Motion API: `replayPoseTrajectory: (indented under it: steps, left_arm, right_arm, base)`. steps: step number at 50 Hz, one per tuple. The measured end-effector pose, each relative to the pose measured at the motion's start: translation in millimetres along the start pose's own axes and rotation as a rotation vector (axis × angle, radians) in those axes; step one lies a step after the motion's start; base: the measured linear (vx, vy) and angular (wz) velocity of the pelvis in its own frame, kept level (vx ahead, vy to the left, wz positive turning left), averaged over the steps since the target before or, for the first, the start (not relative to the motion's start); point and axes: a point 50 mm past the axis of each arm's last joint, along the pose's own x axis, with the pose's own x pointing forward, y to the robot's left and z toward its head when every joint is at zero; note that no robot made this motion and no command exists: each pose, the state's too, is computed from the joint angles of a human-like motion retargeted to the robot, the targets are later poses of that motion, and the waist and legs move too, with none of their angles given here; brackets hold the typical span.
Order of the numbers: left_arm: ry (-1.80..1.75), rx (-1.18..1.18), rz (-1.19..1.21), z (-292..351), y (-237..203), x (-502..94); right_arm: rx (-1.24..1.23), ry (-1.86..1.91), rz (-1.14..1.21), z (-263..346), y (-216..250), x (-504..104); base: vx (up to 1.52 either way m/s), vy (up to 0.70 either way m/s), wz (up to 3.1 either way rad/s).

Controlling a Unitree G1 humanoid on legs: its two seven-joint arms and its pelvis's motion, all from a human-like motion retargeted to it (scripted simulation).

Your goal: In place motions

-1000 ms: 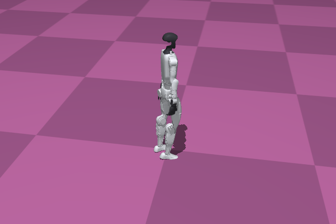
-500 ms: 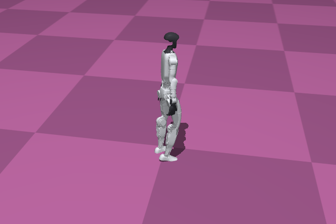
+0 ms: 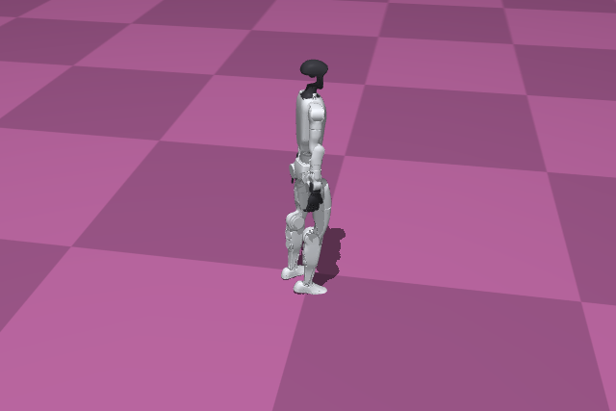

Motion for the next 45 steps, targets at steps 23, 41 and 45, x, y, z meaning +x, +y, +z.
replayPoseTrajectory:
  steps: [23, 41, 45]
  left_arm:
    - [-0.031, -0.292, 0.056, -25.9, -0.6, 2.1]
    - [0.203, -0.318, -0.045, -95.2, -11.7, -6.2]
    - [0.193, -0.381, -0.055, -94.6, -13.5, -6.0]
  right_arm:
    - [0.137, -0.003, -0.091, 11.7, -25.0, -6.7]
    - [-0.108, -0.543, -0.028, 198.2, -22.4, -49.5]
    - [-0.098, -0.523, -0.007, 187.6, -15.9, -43.1]
  base:
    - [-0.13, 0.09, -0.06]
    - [-0.09, 0.04, -0.14]
    - [0.08, -0.07, 0.36]
